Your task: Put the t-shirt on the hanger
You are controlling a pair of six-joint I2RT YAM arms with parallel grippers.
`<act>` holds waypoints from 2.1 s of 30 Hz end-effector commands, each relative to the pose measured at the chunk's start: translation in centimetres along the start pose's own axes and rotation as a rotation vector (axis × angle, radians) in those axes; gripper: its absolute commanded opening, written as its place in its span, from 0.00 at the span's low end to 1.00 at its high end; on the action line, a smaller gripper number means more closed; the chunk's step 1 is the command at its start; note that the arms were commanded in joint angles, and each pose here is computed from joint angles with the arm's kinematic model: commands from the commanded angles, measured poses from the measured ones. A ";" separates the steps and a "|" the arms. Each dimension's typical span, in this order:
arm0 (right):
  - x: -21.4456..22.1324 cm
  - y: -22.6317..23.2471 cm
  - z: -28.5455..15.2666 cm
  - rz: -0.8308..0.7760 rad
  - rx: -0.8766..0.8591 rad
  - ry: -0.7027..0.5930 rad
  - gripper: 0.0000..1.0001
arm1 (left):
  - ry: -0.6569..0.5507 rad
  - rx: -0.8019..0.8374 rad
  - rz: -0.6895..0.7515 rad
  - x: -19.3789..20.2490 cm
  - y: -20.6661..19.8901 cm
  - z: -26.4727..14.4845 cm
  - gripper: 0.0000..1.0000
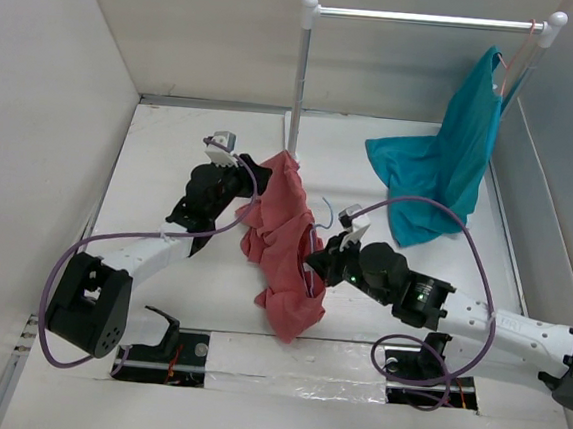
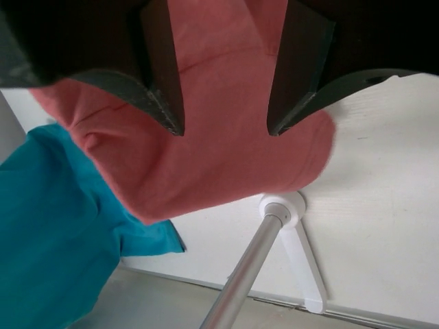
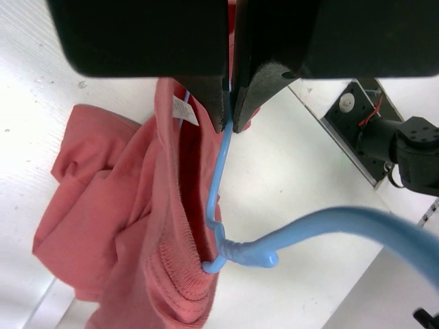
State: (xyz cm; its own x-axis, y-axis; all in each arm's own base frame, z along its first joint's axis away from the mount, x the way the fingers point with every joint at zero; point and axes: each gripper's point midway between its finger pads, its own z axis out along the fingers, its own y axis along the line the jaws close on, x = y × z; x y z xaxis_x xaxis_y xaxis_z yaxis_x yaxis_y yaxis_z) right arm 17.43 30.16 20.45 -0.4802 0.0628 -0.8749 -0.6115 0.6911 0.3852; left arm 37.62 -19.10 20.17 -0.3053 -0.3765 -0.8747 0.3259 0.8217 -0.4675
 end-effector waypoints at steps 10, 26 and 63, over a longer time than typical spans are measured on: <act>-2.5 0.8 -1.4 -0.018 -0.057 -0.049 0.00 | 0.004 -0.104 -0.082 1.8 3.2 0.3 0.53; 0.5 2.3 -1.5 -0.111 -0.201 0.059 0.00 | 0.161 0.140 -0.776 1.1 3.0 3.1 0.66; -0.1 3.8 -2.2 -0.168 -0.299 0.035 0.00 | 0.121 0.411 -0.919 -0.7 0.9 2.4 0.00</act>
State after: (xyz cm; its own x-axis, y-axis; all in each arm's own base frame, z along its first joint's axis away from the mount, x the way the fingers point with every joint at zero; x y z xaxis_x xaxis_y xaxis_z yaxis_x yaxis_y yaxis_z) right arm 13.13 30.81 19.70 -0.4309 -0.1412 -0.8913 -0.8237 0.4649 0.3245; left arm 40.73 -19.45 16.98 -0.6785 -0.7314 -0.0677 0.0412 0.0542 -0.9977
